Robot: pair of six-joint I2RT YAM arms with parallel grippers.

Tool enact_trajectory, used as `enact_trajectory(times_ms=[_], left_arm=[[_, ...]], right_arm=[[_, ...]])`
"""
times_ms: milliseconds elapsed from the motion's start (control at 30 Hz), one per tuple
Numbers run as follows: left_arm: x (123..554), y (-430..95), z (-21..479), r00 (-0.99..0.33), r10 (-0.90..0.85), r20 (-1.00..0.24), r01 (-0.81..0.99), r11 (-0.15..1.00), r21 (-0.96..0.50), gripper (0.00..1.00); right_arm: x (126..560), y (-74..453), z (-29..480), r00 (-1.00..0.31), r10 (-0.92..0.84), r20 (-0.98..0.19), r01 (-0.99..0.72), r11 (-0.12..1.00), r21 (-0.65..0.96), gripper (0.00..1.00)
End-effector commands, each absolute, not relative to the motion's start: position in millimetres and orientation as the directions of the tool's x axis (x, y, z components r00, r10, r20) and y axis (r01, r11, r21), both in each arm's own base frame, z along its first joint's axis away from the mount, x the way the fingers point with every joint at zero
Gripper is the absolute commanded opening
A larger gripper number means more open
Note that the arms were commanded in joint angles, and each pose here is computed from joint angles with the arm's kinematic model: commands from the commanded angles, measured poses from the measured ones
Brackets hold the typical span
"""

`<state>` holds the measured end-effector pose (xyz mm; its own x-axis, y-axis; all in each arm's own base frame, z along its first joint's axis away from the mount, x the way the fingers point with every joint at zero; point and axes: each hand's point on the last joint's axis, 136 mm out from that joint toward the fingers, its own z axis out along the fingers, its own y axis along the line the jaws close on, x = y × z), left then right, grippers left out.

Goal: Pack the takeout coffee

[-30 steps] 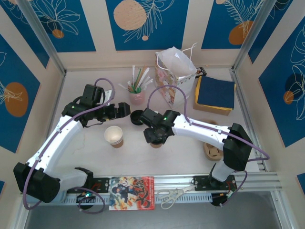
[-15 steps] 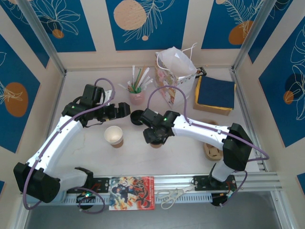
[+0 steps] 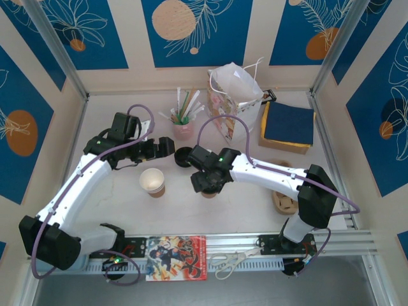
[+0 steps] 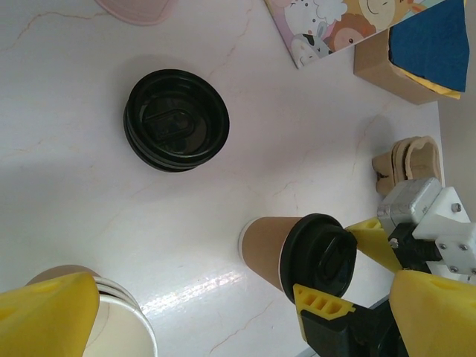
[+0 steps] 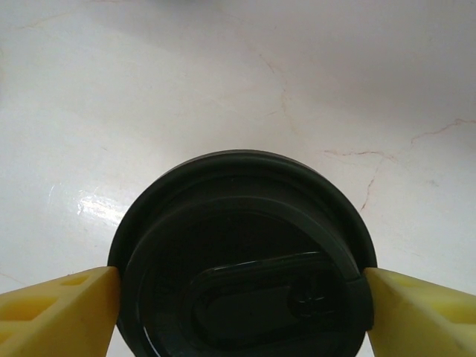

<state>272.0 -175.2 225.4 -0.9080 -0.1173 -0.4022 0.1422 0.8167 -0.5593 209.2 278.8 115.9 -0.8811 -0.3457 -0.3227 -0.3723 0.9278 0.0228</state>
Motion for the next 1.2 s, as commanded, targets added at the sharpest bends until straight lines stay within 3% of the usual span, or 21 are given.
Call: enact_trajectory(times_ms=[0, 633, 1000, 1167], left_arm=[[268.6, -179.7, 223.6, -0.917, -0.088, -0.388, 0.161, 0.81, -0.564, 1.0], [276.6, -202.6, 217.2, -0.93, -0.075, -0.36, 0.168, 0.783, -0.598, 0.99], [244.8, -249.5, 190.4, -0.948, 0.042, -0.315, 0.218, 0.807, -0.549, 0.98], [236.5, -263.6, 178.9, -0.96, 0.01, -0.281, 0.166, 0.828, -0.536, 0.9]], right_arm=[[211.1, 280.2, 130.4, -0.878, -0.336, -0.34, -0.371, 0.928, 0.04, 0.86], [213.7, 259.9, 164.8, -0.912, -0.151, -0.382, -0.223, 0.963, 0.153, 0.89], [195.7, 238.4, 160.5, -0.953, 0.009, -0.304, -0.108, 0.924, 0.367, 0.8], [190.6, 222.4, 160.3, -0.96, 0.038, -0.277, -0.091, 0.894, 0.439, 0.72]])
